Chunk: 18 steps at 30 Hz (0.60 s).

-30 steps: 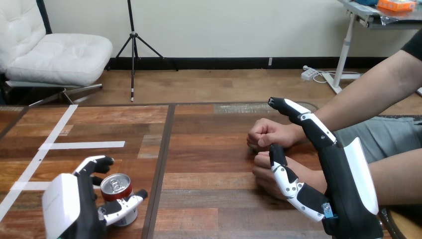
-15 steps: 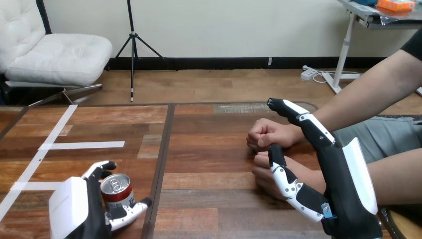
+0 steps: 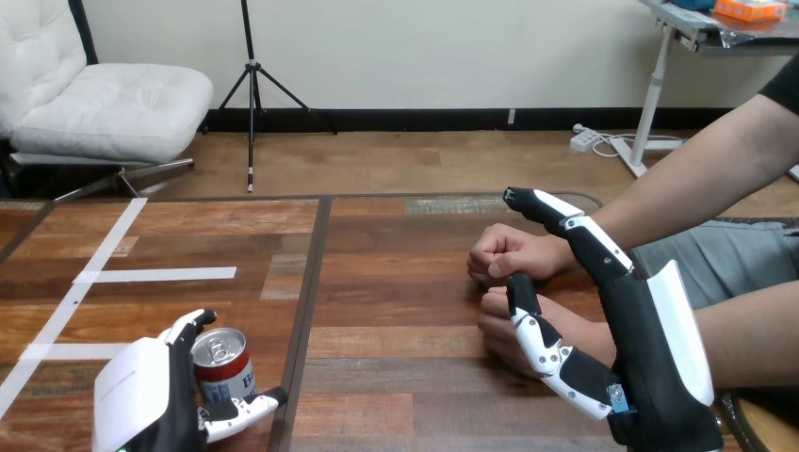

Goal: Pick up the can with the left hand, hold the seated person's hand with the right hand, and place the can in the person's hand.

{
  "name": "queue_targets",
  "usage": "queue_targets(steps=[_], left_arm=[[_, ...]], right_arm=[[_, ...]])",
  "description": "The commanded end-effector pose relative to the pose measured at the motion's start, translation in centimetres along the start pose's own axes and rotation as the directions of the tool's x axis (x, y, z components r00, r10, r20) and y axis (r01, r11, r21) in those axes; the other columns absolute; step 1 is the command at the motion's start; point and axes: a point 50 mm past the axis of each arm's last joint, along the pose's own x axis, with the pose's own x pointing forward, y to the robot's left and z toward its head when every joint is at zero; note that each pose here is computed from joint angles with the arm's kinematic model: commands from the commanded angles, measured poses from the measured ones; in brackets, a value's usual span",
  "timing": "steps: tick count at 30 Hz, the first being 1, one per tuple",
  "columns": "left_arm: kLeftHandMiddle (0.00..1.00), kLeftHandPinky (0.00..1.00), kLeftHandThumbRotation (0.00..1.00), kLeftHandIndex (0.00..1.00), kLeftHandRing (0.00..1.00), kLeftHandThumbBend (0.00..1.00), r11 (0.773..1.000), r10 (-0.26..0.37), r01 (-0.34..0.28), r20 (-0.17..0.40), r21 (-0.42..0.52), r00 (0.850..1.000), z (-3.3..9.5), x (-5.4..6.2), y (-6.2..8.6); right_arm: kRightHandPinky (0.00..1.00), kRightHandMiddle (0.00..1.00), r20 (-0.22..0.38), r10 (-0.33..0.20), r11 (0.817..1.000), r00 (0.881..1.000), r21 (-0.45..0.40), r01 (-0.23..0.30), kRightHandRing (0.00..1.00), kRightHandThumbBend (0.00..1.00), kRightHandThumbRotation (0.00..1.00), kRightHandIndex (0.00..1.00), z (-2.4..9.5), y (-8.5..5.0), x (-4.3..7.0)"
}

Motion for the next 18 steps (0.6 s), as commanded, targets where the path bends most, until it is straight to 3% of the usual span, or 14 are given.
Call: queue_targets(steps=[1, 18], left_arm=[[0.81, 0.55, 0.28, 0.8, 0.76, 0.97, 1.0, 0.023, -0.024, 0.071, 0.011, 0.997, 1.39, 0.87, 0.93], [0.74, 0.48, 0.25, 0.72, 0.67, 0.95, 0.999, 0.034, -0.034, 0.074, 0.001, 0.997, 1.43, 0.76, 0.98]], right_arm=[[0.86, 0.83, 0.079, -0.016, 1.0, 0.997, -0.006, 0.017, 0.84, 0.21, 0.0, 0.81, 1.07, -0.45, 1.04], [0.86, 0.83, 0.074, -0.016, 1.0, 0.997, -0.007, 0.017, 0.84, 0.21, 0.0, 0.81, 1.08, -0.48, 0.89]])
